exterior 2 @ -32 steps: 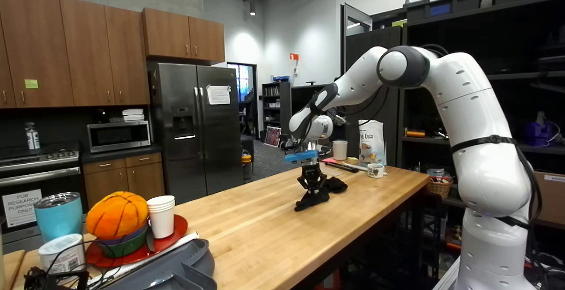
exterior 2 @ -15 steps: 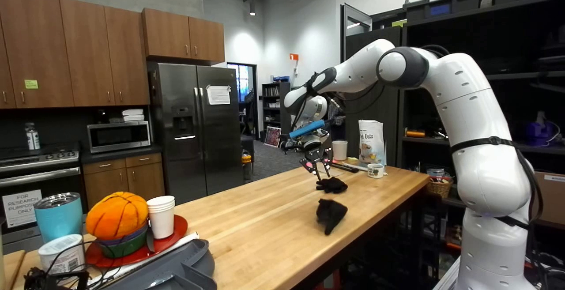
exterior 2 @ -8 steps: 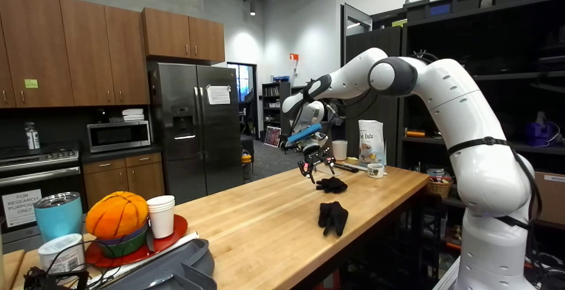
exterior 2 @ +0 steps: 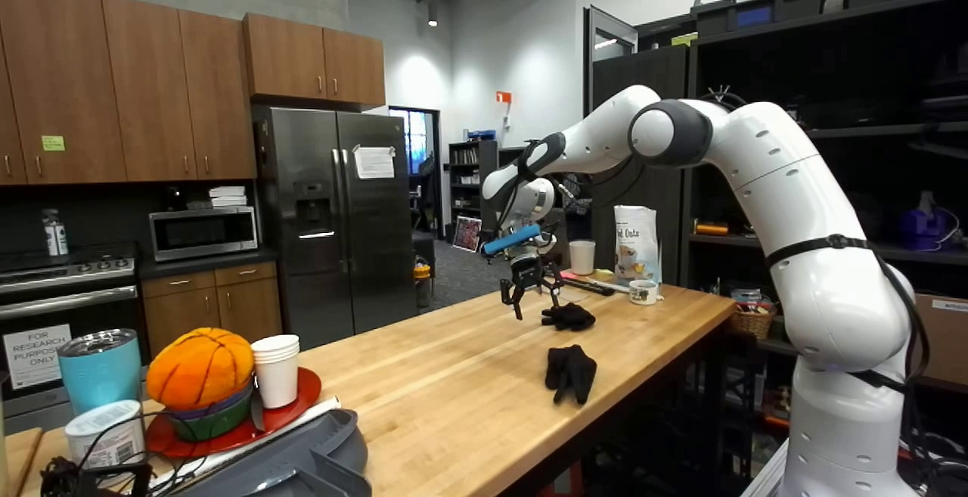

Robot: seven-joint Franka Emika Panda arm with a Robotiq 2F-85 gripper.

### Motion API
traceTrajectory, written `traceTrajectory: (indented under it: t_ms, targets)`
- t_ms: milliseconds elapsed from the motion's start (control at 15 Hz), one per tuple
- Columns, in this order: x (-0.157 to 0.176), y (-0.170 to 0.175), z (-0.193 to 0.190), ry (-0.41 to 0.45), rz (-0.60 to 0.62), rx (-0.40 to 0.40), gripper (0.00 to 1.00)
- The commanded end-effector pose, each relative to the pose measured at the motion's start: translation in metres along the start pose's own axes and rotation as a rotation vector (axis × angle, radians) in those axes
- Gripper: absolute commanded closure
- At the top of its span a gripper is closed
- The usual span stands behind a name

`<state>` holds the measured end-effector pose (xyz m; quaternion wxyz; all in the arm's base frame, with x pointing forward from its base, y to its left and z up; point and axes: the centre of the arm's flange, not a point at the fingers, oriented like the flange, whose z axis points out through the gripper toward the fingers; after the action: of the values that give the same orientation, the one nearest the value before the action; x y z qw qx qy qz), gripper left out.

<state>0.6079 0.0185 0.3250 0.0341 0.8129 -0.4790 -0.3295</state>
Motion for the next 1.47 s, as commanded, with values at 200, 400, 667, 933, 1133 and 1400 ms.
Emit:
traceTrajectory:
  t_ms: [200, 400, 667, 933, 1133, 1400]
  targets:
    - [-0.017, -0.004, 0.042, 0.121, 0.060, 0.103, 0.00]
    - [-0.034, -0.002, 0.066, 0.188, 0.046, 0.125, 0.00]
    - [-0.056, 0.007, 0.078, 0.249, 0.029, 0.153, 0.00]
    - [-0.068, 0.029, 0.071, 0.275, 0.031, 0.210, 0.00]
    - [-0.072, 0.040, 0.074, 0.281, 0.044, 0.229, 0.00]
    - [-0.077, 0.054, 0.088, 0.295, 0.060, 0.246, 0.00]
